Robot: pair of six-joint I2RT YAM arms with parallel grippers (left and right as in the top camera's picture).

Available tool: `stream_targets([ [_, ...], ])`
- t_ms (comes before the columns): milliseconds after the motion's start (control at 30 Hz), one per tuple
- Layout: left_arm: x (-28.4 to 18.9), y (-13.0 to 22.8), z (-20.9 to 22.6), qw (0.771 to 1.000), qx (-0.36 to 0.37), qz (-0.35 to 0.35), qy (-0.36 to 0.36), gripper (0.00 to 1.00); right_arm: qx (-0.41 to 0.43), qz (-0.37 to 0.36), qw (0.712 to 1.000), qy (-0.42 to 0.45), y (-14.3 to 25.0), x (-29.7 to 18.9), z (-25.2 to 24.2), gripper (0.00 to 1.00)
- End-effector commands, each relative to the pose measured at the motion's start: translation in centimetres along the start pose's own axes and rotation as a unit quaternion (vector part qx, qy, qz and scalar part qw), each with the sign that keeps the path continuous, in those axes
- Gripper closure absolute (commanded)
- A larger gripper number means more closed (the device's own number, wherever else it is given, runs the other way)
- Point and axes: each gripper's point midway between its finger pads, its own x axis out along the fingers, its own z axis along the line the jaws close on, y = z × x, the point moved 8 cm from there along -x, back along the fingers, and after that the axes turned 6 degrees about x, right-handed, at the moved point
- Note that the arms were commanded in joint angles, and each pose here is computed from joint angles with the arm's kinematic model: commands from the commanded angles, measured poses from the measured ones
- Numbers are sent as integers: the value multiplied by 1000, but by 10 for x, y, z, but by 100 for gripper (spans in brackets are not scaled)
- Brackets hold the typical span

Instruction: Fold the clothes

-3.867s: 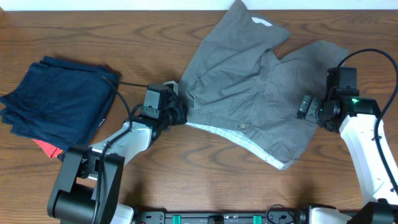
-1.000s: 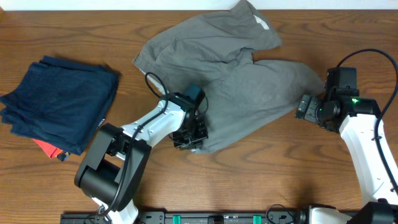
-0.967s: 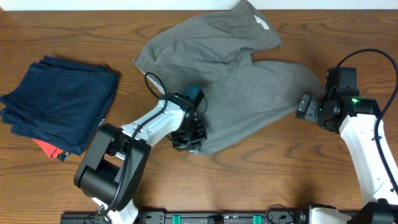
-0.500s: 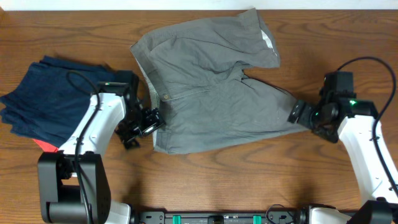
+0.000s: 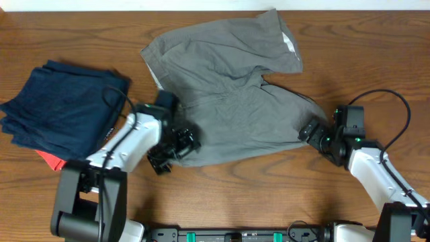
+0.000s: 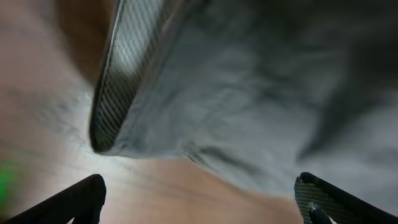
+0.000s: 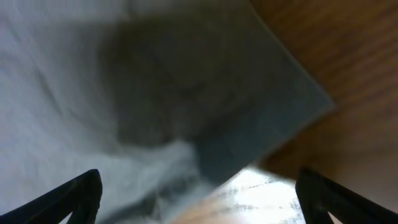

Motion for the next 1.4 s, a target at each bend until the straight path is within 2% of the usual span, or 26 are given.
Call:
stream_targets([
  [0, 14, 6, 5, 995, -92, -30, -19, 2, 21, -5, 1000, -11, 5, 4, 0, 4],
  [133, 30, 6, 10, 988, -131, -73, -27, 2, 20, -7, 1000, -13, 6, 5, -1, 8],
  [233, 34, -2, 12, 985, -128, -113, -30, 1, 20, -6, 1000, -12, 6, 5, -1, 18],
  [300, 33, -5, 13, 983, -127, -129, -35, 9, 20, -7, 1000, -12, 6, 5, -1, 36],
  [333, 33, -5, 13, 983, -127, -131, -35, 16, 22, -7, 1000, -12, 6, 5, -1, 53],
  [367, 33, -5, 12, 983, -127, -131, -34, 25, 27, -7, 1000, -10, 6, 5, -1, 65],
  [433, 33, -5, 13, 983, -125, -130, -37, 42, 35, -11, 999, -6, 6, 5, -2, 85],
  [500, 33, -5, 14, 984, -113, -129, -40, 56, 35, -17, 999, 0, 5, 5, -3, 97],
  [633, 25, -4, 11, 988, -61, -136, -33, 81, 30, -26, 999, 7, 2, 5, -5, 99],
  [667, 21, -3, 10, 989, -49, -138, -31, 91, 26, -28, 999, 6, 1, 4, -5, 99],
  [700, 15, -2, 9, 989, -37, -141, -28, 94, 22, -31, 999, 4, -1, 2, -4, 99],
  [867, -27, 12, 6, 985, 28, -172, 1, 94, 24, -59, 998, -2, -18, -32, -1, 99],
  [1067, -79, 45, 21, 970, 44, -229, 70, 94, 30, -123, 992, -4, -32, -105, -2, 99],
  [1233, -119, 75, 37, 941, 69, -297, 150, 94, 15, -169, 986, -3, -27, -162, -4, 99],
  [1367, -145, 100, 55, 905, 85, -354, 221, 94, 16, -217, 976, 20, -20, -204, -10, 99],
])
